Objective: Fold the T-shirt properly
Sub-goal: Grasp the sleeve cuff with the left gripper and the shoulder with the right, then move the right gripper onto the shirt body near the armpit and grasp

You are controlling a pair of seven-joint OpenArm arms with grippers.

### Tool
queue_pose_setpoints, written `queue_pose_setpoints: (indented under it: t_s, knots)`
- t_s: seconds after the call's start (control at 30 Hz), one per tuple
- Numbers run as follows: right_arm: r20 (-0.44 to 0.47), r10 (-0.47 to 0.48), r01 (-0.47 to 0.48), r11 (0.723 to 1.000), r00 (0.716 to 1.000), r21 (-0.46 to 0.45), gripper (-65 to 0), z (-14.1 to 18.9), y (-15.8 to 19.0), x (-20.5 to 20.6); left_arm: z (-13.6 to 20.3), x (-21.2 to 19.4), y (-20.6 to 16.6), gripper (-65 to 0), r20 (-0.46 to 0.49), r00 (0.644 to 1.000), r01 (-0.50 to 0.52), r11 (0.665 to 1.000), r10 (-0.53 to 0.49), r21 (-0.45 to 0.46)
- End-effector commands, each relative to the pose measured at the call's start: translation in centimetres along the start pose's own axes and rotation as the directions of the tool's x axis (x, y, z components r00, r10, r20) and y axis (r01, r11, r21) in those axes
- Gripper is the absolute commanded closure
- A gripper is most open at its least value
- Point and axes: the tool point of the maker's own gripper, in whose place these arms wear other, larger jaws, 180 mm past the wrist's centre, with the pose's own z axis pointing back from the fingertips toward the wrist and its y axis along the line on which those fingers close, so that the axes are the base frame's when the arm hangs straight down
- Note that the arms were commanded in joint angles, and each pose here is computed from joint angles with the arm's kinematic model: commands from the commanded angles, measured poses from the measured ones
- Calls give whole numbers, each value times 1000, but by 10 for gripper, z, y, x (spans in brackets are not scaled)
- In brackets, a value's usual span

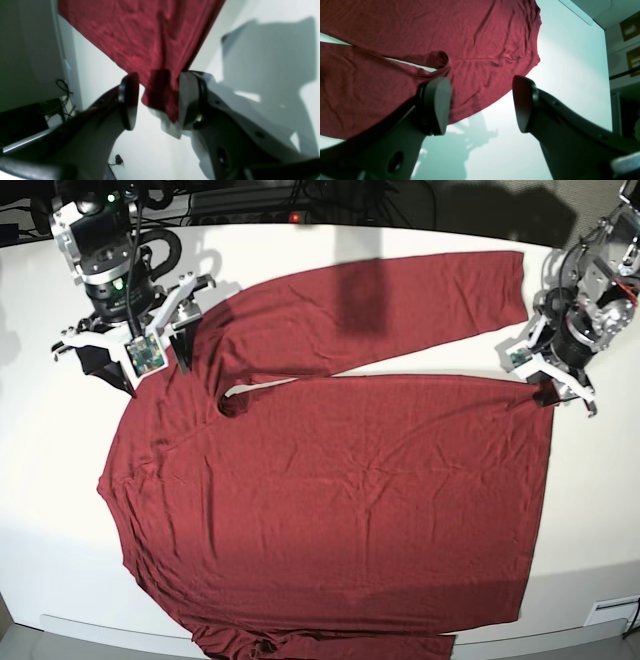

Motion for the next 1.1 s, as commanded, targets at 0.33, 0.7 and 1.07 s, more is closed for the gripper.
queue_pose_setpoints:
  t_s: [0.33,0.7,1.07]
  knots:
    - [19,10,-9,1000,1000,-17,-396,2,-6,6,4,-18,-21,0,-57,998,1,995,-7,-102]
    - [-18,-54,53,998,998,-20,-396,-25,-9,-10,5,-13,-18,0,-52,999,6,996,-11,-93]
    - [-60,-359,363,928,931,80,-396,-109,12,-8,6,-5,-13,0,-29,999,12,997,-14,-81]
